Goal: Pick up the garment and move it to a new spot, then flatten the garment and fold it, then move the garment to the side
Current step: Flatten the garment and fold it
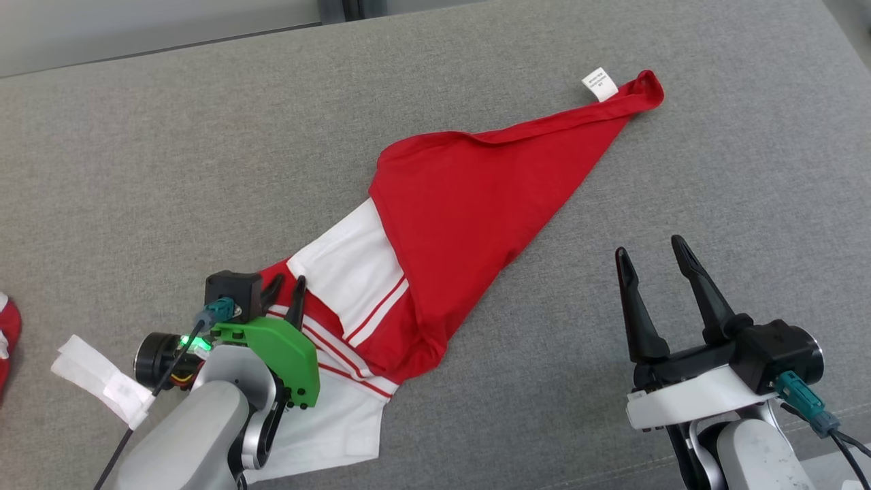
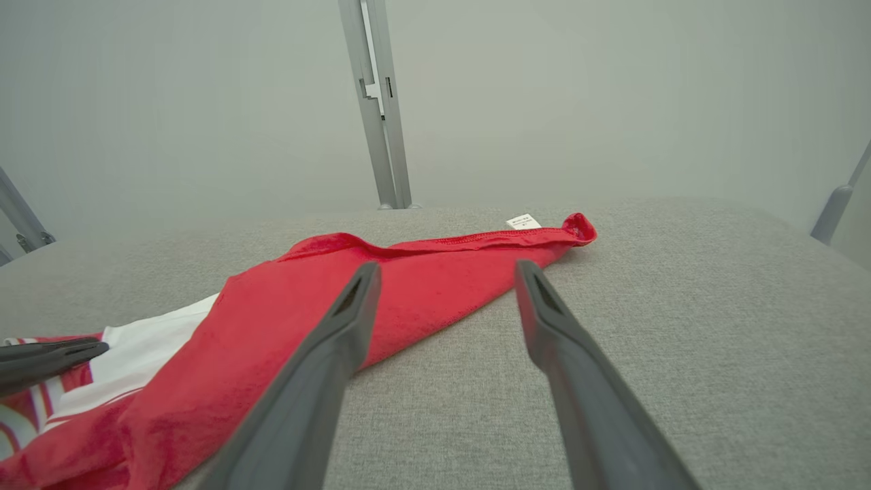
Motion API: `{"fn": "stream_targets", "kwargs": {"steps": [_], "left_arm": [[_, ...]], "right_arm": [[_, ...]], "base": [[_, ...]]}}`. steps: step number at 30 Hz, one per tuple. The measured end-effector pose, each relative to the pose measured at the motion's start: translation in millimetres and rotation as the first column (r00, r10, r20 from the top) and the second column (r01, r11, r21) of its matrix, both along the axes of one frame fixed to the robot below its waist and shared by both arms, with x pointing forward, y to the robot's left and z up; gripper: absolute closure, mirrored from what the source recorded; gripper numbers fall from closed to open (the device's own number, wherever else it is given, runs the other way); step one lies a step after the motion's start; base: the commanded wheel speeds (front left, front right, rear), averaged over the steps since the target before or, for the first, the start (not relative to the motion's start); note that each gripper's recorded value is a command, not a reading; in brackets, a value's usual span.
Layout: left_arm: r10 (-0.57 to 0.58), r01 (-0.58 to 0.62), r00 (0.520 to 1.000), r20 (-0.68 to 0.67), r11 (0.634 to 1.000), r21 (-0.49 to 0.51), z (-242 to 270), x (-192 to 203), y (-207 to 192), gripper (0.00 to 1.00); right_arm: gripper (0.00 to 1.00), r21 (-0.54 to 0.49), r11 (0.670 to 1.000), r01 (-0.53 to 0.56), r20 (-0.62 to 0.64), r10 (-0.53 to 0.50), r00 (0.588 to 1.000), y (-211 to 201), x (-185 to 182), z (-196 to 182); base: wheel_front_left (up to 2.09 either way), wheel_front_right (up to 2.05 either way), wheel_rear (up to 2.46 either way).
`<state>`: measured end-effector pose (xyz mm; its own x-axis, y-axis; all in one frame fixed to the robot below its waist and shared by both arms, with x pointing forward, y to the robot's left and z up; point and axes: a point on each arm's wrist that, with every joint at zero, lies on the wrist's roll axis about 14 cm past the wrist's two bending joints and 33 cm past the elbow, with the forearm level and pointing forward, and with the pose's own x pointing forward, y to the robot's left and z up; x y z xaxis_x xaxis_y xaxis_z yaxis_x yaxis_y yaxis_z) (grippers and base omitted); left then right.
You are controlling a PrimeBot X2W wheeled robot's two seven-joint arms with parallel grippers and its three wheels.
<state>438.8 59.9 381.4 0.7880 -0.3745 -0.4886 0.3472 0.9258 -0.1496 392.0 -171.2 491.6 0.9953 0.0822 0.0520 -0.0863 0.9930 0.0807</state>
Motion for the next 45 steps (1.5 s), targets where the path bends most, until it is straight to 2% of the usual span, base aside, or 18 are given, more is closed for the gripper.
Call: {"fn": "stream_targets", "kwargs": {"steps": [5, 9, 10, 12, 20, 25, 28, 32, 34, 37, 41, 45], "left_arm": [[-0.013, 0.012, 1.000, 0.010, 1.000, 0.015, 2, 7, 1, 0.52], [-0.024, 0.024, 1.000, 0.004, 0.999, 0.024, 0, 10, -2, 0.58], [-0.028, 0.028, 1.000, 0.005, 0.999, 0.024, -1, 11, -3, 0.67], [-0.035, 0.035, 0.999, 0.002, 0.999, 0.024, -1, 12, -5, 1.00], [-0.047, 0.047, 0.999, 0.023, 0.999, -0.007, 3, 11, -11, 1.00], [0.004, 0.003, 0.977, 0.213, 0.999, -0.034, 45, 37, 2, 1.00], [0.051, -0.034, 0.945, 0.324, 0.998, -0.057, 77, 51, 15, 1.00], [0.127, -0.085, 0.864, 0.488, 0.990, -0.108, 136, 67, 38, 1.00], [0.146, -0.041, 0.818, 0.556, 0.979, -0.198, 174, 66, 33, 1.00], [0.141, 0.049, 0.782, 0.607, 0.958, -0.284, 206, 53, 17, 1.00], [0.064, 0.182, 0.822, 0.565, 0.912, -0.367, 196, 25, -24, 1.00], [-0.122, 0.323, 0.890, 0.439, 0.849, -0.419, 160, -15, -83, 1.00]], "right_arm": [[0.00, -0.001, 1.000, -0.005, 0.004, 0.005, 1.000, 2, -1, 1], [0.00, -0.002, 1.000, -0.005, 0.004, 0.005, 1.000, 2, -2, 2], [0.00, -0.002, 1.000, -0.005, 0.005, 0.005, 1.000, 2, -2, 2], [0.00, -0.003, 1.000, -0.002, 0.006, 0.002, 1.000, 1, -2, 2], [0.00, -0.003, 1.000, 0.003, 0.010, -0.003, 1.000, -1, -5, 4], [0.00, -0.001, 1.000, -0.022, 0.018, 0.022, 1.000, 7, -4, 7], [0.00, 0.001, 0.999, -0.047, 0.025, 0.047, 0.999, 14, -3, 9], [0.00, 0.003, 0.997, -0.079, 0.035, 0.078, 0.996, 24, -2, 12], [0.00, 0.004, 0.996, -0.089, 0.040, 0.089, 0.995, 27, 0, 13], [0.00, 0.002, 0.995, -0.103, 0.039, 0.103, 0.994, 30, 2, 12], [0.00, 0.006, 0.993, -0.116, 0.032, 0.116, 0.993, 35, 6, 9], [0.00, 0.011, 0.993, -0.120, 0.023, 0.119, 0.993, 36, 8, 6]], "base": [[0.00, 0.00, 0.00], [0.00, 0.00, 0.00], [0.00, 0.00, 0.00], [0.00, 0.00, 0.00], [0.00, 0.00, 0.00], [0.00, 0.00, 0.00], [0.00, 0.00, 0.00], [0.00, 0.00, 0.00], [0.00, 0.00, 0.00], [0.00, 0.00, 0.00], [0.00, 0.00, 0.00], [0.00, 0.00, 0.00]]}}
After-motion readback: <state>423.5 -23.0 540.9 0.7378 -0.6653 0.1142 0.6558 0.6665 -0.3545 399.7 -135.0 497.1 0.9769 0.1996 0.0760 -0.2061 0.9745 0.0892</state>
